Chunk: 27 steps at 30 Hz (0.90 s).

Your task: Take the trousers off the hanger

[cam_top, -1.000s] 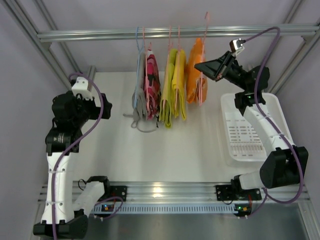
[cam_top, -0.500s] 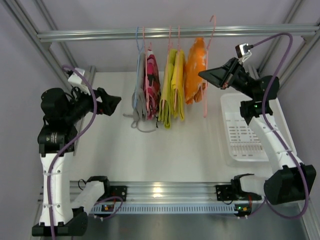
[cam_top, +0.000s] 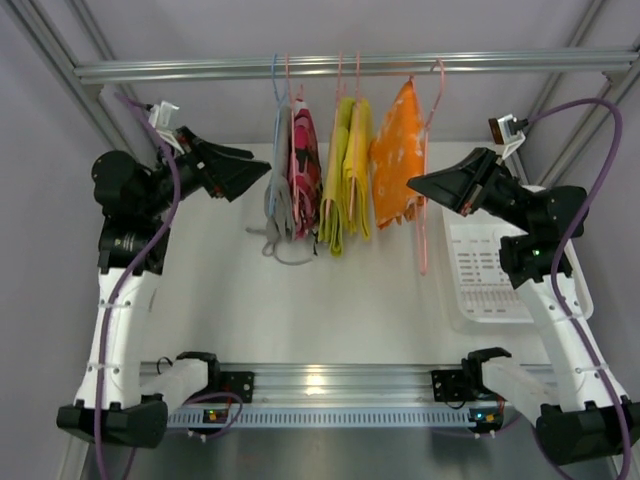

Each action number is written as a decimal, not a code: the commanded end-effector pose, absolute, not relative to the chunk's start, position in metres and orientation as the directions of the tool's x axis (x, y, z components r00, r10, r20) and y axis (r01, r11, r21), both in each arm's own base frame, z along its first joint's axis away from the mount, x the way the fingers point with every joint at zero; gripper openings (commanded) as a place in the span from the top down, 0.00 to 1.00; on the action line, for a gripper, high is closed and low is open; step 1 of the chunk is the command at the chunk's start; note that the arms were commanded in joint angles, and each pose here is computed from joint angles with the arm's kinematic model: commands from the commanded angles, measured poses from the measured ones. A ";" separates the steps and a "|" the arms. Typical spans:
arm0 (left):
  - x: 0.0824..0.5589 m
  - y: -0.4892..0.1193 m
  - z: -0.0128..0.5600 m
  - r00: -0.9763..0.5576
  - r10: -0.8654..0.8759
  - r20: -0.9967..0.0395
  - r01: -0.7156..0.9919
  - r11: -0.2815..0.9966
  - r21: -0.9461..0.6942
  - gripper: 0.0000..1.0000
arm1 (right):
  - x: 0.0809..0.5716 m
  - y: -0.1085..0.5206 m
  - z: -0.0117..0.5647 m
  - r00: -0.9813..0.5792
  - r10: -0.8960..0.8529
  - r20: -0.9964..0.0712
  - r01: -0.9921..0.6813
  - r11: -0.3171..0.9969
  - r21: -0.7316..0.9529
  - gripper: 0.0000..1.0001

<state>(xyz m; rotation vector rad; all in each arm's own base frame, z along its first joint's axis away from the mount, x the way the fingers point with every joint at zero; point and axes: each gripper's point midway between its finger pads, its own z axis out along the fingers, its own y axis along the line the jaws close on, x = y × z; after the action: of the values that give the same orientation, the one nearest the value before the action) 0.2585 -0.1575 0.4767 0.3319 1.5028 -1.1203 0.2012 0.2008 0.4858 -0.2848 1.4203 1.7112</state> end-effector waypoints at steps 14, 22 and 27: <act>0.254 -0.328 0.501 -0.429 -0.333 -0.840 0.857 0.144 -0.495 0.06 | 0.181 0.186 0.479 -0.386 0.543 -0.746 -0.819 0.170 0.548 1.00; 0.245 -0.387 0.495 -0.484 -0.289 -0.826 0.847 0.083 -0.525 0.07 | 0.182 0.187 0.467 -0.406 0.542 -0.736 -0.806 0.166 0.568 1.00; 0.249 -0.417 0.488 -0.517 -0.274 -0.811 0.830 0.072 -0.553 0.09 | 0.179 0.189 0.468 -0.411 0.539 -0.735 -0.812 0.150 0.565 1.00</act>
<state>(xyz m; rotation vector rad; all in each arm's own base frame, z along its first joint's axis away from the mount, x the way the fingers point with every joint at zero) 0.2505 -0.4119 0.4561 0.6057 1.5746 -1.5808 0.2053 0.1936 0.4155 -0.0840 1.5805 1.6356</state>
